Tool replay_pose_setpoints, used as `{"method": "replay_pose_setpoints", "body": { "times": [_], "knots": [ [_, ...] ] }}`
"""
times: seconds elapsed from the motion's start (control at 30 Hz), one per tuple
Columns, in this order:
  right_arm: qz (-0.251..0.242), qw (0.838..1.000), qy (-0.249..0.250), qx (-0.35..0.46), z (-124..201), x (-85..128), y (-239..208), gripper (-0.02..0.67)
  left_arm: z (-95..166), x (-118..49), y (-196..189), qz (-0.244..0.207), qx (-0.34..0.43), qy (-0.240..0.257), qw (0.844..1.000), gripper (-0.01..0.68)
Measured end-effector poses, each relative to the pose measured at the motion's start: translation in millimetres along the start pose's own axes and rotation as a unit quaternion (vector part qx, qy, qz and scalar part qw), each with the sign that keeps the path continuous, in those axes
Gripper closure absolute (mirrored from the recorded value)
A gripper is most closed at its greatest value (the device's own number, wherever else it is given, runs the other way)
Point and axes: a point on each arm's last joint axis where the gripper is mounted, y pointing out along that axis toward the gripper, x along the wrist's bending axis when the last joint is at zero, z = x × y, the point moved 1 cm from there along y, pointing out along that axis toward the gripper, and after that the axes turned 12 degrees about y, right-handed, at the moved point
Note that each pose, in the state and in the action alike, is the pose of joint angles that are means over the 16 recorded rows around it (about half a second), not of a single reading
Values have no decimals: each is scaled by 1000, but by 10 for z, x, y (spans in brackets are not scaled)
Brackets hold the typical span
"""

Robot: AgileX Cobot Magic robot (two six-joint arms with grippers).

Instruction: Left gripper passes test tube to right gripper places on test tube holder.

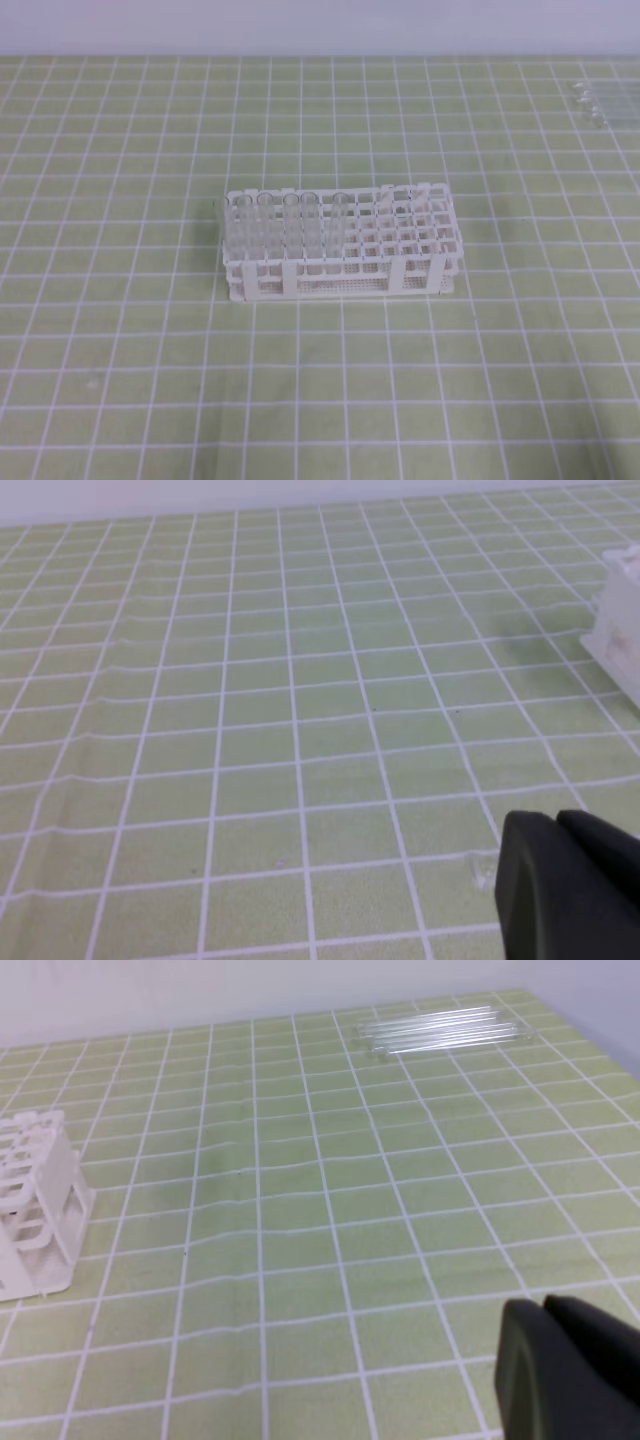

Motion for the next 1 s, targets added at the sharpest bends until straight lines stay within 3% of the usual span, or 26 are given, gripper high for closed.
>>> {"method": "replay_pose_setpoints", "body": {
  "times": [1.0],
  "knots": [
    [0,1000,-1,0,0,0,0,666,1,-1,-2,-1,-3,-1,1000,675]
  ]
}}
